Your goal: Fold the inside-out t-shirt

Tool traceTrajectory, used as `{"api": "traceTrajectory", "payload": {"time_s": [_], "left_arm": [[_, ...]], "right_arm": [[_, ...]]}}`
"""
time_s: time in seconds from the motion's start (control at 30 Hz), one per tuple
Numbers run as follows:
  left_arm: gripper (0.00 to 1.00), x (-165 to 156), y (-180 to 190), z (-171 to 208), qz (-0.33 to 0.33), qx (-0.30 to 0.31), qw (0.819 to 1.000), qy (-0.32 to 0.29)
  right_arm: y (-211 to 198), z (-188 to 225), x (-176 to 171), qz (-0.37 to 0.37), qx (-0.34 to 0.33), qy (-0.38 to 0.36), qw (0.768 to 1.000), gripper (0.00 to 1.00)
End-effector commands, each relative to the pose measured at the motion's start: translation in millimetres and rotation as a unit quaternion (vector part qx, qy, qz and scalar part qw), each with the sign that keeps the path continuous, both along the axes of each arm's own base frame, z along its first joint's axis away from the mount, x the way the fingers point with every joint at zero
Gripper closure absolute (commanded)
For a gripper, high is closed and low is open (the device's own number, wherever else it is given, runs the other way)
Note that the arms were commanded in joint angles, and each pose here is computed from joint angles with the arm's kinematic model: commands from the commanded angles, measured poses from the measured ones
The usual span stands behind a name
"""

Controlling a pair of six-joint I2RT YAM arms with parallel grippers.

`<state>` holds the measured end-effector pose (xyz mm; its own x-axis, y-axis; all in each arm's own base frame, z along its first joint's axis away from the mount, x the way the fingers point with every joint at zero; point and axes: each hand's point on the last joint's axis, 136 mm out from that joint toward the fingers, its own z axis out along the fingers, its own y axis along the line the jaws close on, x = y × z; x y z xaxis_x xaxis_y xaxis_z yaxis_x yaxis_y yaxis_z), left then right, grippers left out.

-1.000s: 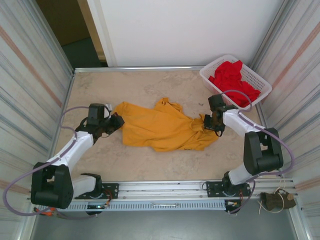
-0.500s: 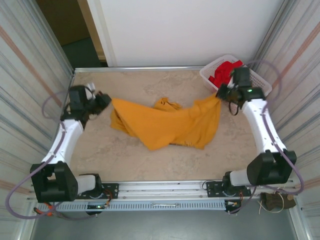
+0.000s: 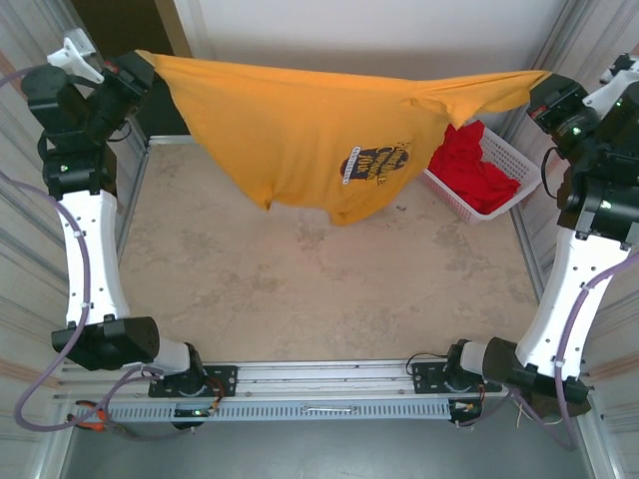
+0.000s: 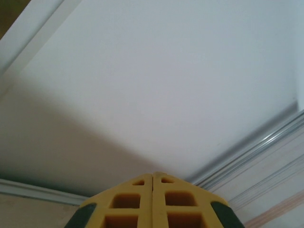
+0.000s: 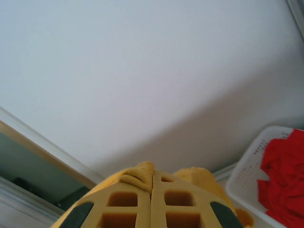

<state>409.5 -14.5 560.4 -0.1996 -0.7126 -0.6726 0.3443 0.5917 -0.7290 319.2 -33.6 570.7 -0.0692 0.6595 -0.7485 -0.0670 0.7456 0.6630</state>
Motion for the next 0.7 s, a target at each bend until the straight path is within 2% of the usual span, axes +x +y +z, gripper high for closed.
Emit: {"api": "traceTrajectory", "payload": {"time_s": [0.0,0.17,0.23,0.3,0.4,0.5,0.57,0.67], "left_arm": [[1.0,-25.6,5.3,49.0,0.003,-0.03,0.998,-0.057],[1.0,-84.4,5.0,121.1,0.035,-0.03,0.986,-0.16],[1.0,-94.4,4.6,138.6,0.042,-0.024,0.983,-0.18],[1.0,-88.6,7.5,141.3,0.045,-0.028,0.983,-0.177],[1.0,-40.9,15.3,105.4,0.038,-0.05,0.992,-0.11],[1.0,20.6,10.3,45.1,0.002,-0.074,0.997,-0.024],[1.0,56.5,0.4,3.3,-0.019,-0.073,0.997,0.028],[1.0,97.3,-8.7,-33.7,-0.046,-0.09,0.992,0.08]], "right_arm": [[12.3,54.2,-39.2,0.015,0.021,-0.088,0.996,1.0],[25.3,121.9,-104.0,-0.007,0.008,-0.202,0.979,1.0],[30.1,134.7,-106.7,0.009,0.015,-0.214,0.977,1.0],[32.6,135.3,-92.6,0.035,0.031,-0.202,0.978,1.0],[35.3,109.1,-40.0,0.095,0.077,-0.143,0.982,1.0],[43.7,60.1,18.3,0.115,0.084,-0.068,0.988,1.0],[50.8,27.1,54.3,0.118,0.081,-0.019,0.99,1.0],[56.7,2.1,93.2,0.13,0.092,0.021,0.987,1.0]]}}
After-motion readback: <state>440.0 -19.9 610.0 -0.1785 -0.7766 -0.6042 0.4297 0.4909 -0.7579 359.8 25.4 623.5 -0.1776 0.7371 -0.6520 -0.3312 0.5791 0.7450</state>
